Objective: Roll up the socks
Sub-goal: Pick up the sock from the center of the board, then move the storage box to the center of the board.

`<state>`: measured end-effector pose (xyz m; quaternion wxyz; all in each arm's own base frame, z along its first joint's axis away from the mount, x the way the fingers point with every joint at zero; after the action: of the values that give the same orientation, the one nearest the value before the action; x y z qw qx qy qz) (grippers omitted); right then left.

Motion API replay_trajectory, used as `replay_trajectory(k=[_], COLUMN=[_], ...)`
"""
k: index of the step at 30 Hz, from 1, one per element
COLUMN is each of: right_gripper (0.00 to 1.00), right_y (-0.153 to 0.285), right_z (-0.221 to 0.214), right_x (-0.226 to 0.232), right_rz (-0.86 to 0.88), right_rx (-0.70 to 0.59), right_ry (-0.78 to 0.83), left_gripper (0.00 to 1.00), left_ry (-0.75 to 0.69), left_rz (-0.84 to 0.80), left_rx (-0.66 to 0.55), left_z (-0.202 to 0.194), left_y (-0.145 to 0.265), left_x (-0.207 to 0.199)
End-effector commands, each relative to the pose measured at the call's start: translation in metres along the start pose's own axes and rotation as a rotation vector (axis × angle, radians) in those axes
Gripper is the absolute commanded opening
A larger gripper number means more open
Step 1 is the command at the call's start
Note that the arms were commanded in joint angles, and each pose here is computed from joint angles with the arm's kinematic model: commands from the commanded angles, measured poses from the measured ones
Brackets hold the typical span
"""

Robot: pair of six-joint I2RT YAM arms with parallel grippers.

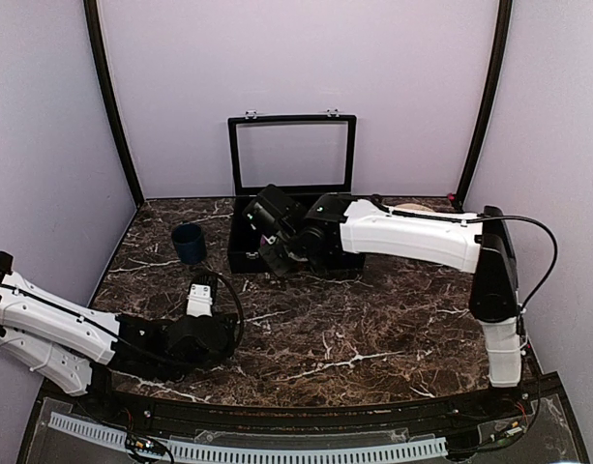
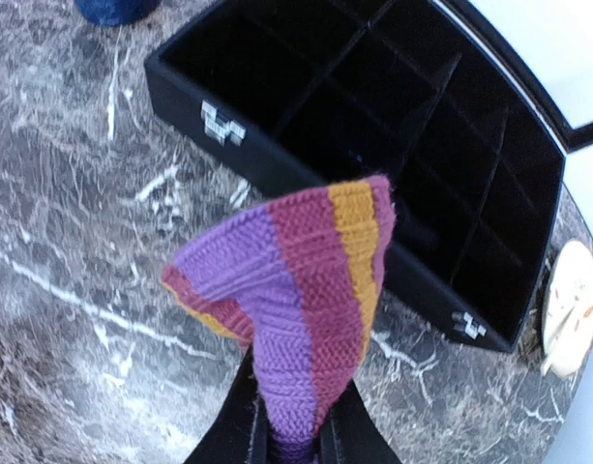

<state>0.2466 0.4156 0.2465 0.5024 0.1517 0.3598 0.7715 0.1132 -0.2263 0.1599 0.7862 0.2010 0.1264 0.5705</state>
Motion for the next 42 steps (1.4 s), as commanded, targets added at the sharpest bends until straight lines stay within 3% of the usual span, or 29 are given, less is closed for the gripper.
replay_trajectory(k=[1, 8, 22, 42], right_gripper=[0.00, 0.00, 0.00, 0.00], right_y=[-0.011, -0.030, -0.095, -0.171], right_z=[0.030, 0.069, 0.094, 0.045], right_x=[-0.004, -0.008, -0.034, -0.061], right_rz=[0.031, 0.139, 0.285, 0.319], right_rx=[-0.004, -0.068, -0.126, 0.046], right_ry=[0.019, -0.072, -0.232, -0.334], left_gripper=[0.31, 0.35, 0.35, 0.36], left_ry=[-0.001, 0.009, -0.007, 0.021], left_rz=[0.011, -0.010, -0.028, 0.016], left_rx=[-0.015, -0.004, -0.043, -0.082], left_z=[0.011, 0.016, 0.018, 0.016], left_y=[0.000, -0.007, -0.012, -0.021], left_x=[0.006, 0.011, 0.018, 0.035])
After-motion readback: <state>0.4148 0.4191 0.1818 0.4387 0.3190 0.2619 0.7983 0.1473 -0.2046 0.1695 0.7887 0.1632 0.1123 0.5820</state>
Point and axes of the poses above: each gripper's point midway between its finger pads, its own y axis back along the fingers, its own x axis along the line the jaws close on, z = x × y, the point moved 10 cm from there along y, back along the fingers, and after that the axes turned 14 degrees about -y, right-handed, at the moved point
